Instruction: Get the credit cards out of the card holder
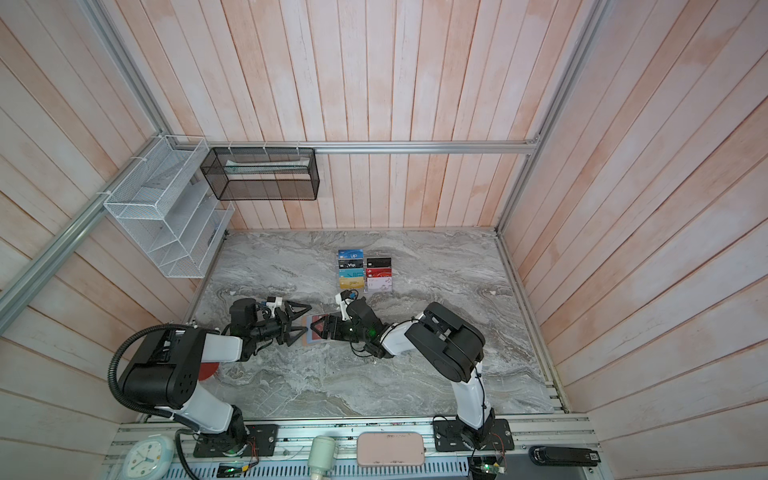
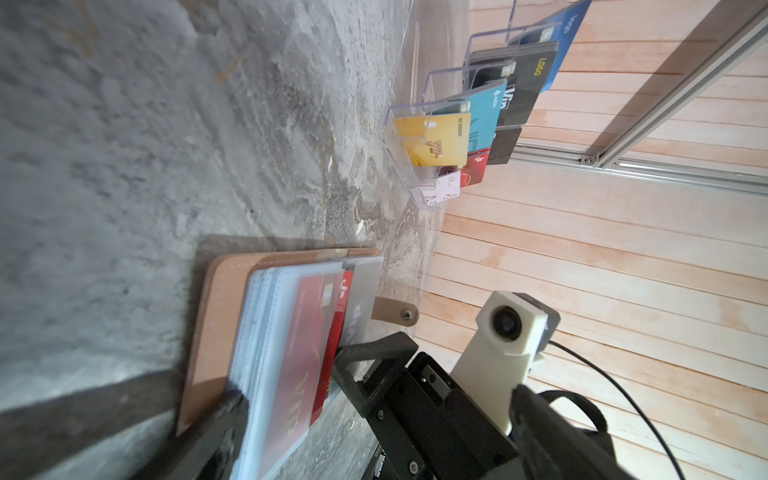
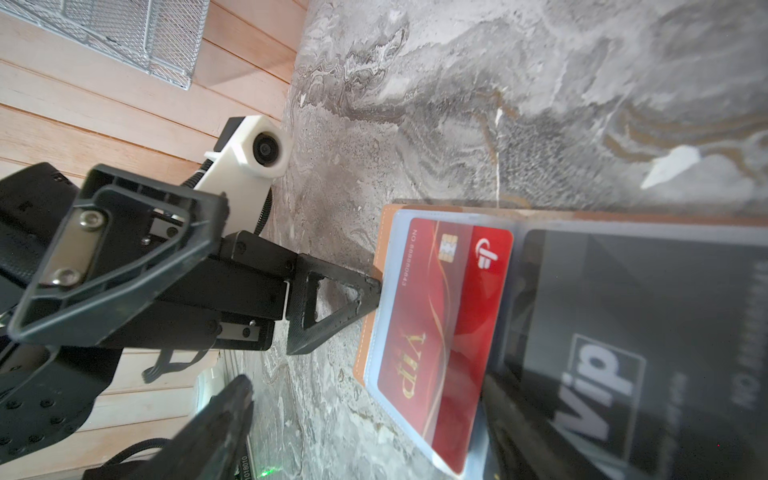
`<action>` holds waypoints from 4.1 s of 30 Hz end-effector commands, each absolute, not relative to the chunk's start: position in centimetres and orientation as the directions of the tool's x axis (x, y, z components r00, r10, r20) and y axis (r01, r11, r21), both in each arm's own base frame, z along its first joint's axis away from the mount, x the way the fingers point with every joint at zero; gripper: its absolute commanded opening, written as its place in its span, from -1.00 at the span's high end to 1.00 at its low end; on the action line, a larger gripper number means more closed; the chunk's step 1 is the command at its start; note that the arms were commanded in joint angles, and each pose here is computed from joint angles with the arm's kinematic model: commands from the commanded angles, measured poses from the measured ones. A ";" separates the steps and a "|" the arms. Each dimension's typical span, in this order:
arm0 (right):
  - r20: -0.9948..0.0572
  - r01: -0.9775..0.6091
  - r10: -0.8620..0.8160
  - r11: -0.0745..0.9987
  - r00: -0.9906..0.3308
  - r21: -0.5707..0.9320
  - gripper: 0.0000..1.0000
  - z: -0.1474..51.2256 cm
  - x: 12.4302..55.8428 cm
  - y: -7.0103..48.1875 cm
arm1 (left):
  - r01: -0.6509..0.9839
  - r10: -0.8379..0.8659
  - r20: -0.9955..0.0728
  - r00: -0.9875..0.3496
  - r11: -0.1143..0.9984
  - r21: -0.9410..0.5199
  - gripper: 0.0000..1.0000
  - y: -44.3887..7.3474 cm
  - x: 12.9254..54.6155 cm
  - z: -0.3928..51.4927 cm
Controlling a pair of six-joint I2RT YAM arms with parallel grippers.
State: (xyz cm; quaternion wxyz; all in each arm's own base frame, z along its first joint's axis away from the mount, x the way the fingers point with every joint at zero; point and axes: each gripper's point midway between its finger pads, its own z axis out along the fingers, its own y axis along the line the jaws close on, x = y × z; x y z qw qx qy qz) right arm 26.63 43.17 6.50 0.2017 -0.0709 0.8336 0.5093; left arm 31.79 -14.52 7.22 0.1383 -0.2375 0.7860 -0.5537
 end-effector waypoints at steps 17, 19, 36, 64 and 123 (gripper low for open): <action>-0.385 -0.291 0.090 0.504 -0.919 0.813 -0.63 5.1 26.4 42.9 | -0.220 -0.512 0.066 -0.856 0.246 -0.944 -1.00 -15.2 32.1 7.3; -0.384 -0.288 0.089 0.515 -0.919 0.808 -0.63 5.0 26.4 42.7 | -0.226 -0.511 0.072 -0.856 0.247 -0.942 -1.00 -15.2 32.1 6.9; -0.364 -0.270 0.091 0.510 -0.927 0.817 -0.42 4.0 26.2 42.8 | -0.274 -0.509 0.113 -0.853 0.253 -0.928 -1.00 -15.2 30.9 4.2; -0.368 -0.271 0.129 0.467 -0.921 0.842 0.96 4.6 27.1 41.9 | -0.300 -0.510 0.134 -0.850 0.257 -0.919 -1.00 -15.1 30.3 3.0; -0.654 -0.795 -0.664 0.587 -0.362 -0.155 1.00 19.1 38.3 26.1 | 0.055 -0.353 -0.237 -0.905 0.455 -0.889 -1.00 -21.2 33.9 12.8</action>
